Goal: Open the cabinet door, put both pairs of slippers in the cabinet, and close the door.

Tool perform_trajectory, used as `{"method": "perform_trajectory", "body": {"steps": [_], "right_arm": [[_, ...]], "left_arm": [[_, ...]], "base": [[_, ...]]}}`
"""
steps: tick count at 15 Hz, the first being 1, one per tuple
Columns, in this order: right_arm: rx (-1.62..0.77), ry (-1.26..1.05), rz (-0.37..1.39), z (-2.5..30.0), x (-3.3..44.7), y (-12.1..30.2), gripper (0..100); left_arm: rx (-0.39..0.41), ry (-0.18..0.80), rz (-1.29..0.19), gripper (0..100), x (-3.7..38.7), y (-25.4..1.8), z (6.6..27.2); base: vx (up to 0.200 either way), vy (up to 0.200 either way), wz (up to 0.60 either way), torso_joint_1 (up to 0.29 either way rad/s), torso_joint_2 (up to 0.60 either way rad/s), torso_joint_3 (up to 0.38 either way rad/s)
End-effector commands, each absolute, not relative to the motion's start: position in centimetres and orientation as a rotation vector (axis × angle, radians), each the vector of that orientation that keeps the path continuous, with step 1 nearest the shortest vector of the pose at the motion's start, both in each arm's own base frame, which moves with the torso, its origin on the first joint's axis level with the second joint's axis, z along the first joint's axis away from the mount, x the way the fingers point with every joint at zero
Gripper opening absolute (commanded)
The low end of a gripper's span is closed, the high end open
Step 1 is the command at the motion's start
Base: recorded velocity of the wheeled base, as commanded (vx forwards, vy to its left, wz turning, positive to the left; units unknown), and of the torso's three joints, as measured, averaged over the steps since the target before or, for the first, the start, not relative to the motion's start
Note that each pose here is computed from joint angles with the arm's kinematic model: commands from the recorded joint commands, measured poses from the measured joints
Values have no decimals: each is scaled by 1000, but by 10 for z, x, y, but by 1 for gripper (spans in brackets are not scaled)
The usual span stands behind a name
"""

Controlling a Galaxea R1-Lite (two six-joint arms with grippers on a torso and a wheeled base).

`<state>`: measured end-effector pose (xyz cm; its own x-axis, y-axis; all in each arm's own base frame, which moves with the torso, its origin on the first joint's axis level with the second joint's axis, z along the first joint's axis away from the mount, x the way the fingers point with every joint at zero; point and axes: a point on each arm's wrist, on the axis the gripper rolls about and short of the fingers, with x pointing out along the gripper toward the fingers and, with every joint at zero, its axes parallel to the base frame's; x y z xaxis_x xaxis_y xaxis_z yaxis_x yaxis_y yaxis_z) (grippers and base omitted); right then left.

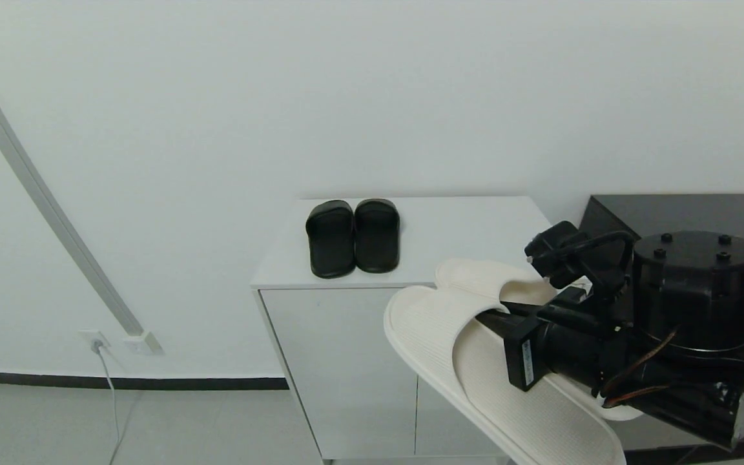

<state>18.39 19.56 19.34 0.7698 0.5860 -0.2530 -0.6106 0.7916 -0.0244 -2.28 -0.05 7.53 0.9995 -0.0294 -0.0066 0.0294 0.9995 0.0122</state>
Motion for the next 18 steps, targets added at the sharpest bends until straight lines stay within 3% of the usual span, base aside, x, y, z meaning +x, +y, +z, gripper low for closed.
{"method": "perform_trajectory", "body": {"steps": [1,8,11,12,18], "right_arm": [[-112,243,659,192,183,195,0],[-119,256,665,188,182,194,0],[-119,257,665,187,182,194,0],[-122,260,665,187,182,193,0],[-127,266,668,184,180,193,0]], "left_arm": [[12,6,-29,0,-23,-1,75],[14,6,-29,0,-23,-1,75],[12,6,-31,0,-23,0,75],[14,7,-31,100,-23,0,75],[12,6,-29,100,-23,-1,75]], "base": [[0,0,0,0,0,0],[0,0,0,0,0,0],[0,0,0,-142,317,188],[0,0,0,-198,476,286],[0,0,0,-222,548,316]]}}
